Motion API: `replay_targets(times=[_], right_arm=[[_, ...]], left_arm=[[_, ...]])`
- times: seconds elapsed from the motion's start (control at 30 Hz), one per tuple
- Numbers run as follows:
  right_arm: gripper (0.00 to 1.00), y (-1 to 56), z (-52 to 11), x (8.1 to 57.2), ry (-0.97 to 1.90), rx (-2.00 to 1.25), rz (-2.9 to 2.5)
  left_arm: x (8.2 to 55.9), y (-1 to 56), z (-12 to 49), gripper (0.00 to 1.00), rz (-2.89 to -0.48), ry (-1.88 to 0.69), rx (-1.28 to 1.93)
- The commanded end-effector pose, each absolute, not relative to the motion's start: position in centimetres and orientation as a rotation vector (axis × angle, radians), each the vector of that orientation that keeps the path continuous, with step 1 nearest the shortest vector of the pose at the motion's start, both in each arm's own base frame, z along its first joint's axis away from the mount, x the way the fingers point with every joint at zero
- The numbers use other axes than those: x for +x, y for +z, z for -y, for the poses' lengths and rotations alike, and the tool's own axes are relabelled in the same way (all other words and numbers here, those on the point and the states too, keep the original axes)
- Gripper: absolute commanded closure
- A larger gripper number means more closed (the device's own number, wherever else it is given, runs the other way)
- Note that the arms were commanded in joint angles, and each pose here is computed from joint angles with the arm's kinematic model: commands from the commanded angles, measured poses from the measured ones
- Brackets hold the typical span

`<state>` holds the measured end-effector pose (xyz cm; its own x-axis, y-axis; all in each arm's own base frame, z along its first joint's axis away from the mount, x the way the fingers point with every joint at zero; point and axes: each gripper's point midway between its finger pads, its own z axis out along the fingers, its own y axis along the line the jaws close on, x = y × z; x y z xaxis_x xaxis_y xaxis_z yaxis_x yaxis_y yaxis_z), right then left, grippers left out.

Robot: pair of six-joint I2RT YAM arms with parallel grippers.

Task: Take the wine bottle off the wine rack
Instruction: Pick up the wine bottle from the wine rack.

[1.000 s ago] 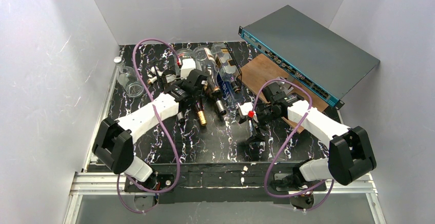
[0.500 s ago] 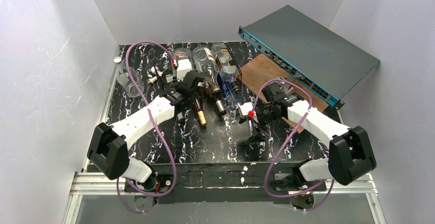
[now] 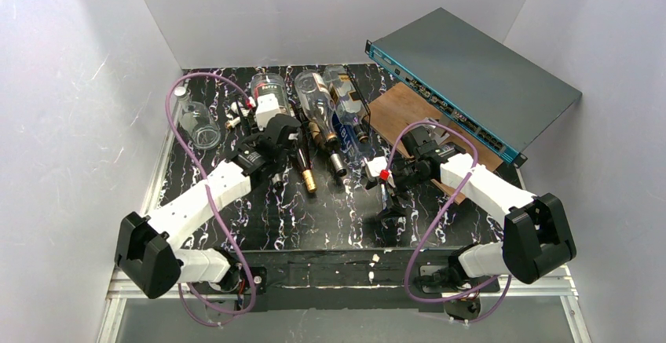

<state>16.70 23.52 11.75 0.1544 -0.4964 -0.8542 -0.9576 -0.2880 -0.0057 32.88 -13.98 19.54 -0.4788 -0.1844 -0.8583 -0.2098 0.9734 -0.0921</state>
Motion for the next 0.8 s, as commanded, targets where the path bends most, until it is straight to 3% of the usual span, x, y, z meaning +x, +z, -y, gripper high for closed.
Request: replay_targets(times=[0.0, 0.33, 0.77], right_arm=[[0.0, 12.6, -23.8, 17.0, 1.037, -1.856, -1.341], [0.0, 12.3, -23.8, 16.9, 1.05, -1.854, -1.35], [0.0, 12.4, -23.8, 16.9, 1.051, -1.854, -1.348]], left_arm=[[33.4, 26.1, 13.3, 1.0, -1.848, -0.113, -0.427], [28.9, 26.4, 12.9, 1.0, -1.83, -0.331, -0.409], [26.9, 25.4, 14.2, 1.0, -1.86, -0.487, -0.381]])
